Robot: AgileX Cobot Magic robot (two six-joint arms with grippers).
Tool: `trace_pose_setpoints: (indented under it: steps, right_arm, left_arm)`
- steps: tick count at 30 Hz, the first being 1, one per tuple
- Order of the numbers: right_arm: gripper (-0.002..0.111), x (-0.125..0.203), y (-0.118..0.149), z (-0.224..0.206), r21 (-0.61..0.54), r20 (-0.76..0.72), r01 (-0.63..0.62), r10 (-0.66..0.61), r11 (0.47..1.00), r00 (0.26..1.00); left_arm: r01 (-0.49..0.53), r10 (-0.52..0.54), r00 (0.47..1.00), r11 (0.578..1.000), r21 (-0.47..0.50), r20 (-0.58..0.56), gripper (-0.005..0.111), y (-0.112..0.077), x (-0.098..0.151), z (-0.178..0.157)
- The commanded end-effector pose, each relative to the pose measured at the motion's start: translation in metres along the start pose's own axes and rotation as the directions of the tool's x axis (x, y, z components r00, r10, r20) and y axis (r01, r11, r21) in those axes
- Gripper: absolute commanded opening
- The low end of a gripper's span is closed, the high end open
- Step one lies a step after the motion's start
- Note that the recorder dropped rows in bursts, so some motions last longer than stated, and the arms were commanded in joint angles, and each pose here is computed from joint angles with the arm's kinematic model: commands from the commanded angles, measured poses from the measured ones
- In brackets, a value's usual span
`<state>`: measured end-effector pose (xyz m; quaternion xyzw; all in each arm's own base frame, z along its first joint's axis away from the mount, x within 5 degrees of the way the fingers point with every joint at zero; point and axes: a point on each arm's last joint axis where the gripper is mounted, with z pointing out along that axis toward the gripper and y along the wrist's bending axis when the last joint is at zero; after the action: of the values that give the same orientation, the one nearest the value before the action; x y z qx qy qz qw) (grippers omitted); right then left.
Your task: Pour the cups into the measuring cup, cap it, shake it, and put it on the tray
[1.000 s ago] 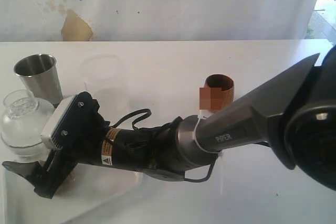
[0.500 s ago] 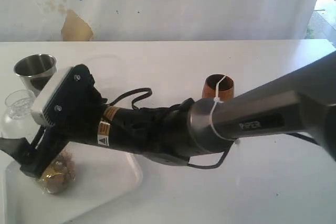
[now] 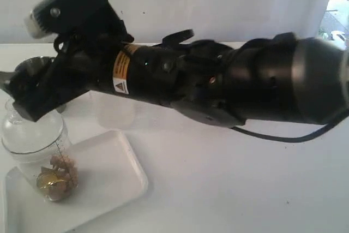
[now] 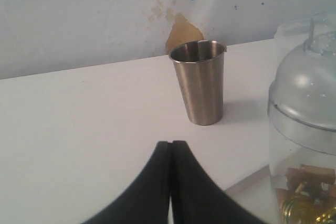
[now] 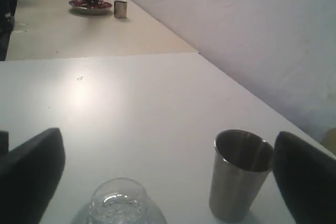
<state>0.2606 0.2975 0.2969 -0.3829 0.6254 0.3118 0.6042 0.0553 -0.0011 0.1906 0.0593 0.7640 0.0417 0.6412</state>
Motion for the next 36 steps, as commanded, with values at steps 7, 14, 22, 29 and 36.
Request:
trace_pose_setpoints:
  steps: [7, 14, 22, 29, 36]
  right_arm:
    - [0.101, -0.074, -0.006, -0.066, 0.145, 0.050, -0.320, 0.316, 0.936, 0.947]
    - [0.064, -0.094, -0.012, -0.119, 0.343, -0.042, -0.320, 0.355, 0.883, 0.934]
    - [0.001, -0.113, -0.011, -0.187, 0.465, -0.200, -0.094, 0.207, 0.880, 0.958]
    - [0.000, -0.130, 0.001, -0.269, 0.485, -0.265, 0.035, 0.109, 0.874, 0.958]
    - [0.000, -0.139, 0.031, -0.370, 0.431, 0.020, -0.057, 0.053, 0.901, 0.998]
  left_arm:
    - [0.003, -0.003, 1.000, 1.000, -0.001, 0.007, 0.000, 0.000, 0.001, 0.000]
    - [0.003, -0.003, 1.000, 1.000, -0.001, 0.007, 0.000, 0.000, 0.001, 0.000]
    - [0.003, -0.003, 1.000, 1.000, -0.001, 0.007, 0.000, 0.000, 0.001, 0.000]
    - [0.003, -0.003, 1.000, 1.000, -0.001, 0.007, 0.000, 0.000, 0.001, 0.000]
    - [0.003, -0.003, 1.000, 1.000, -0.001, 0.007, 0.000, 0.000, 0.001, 0.000]
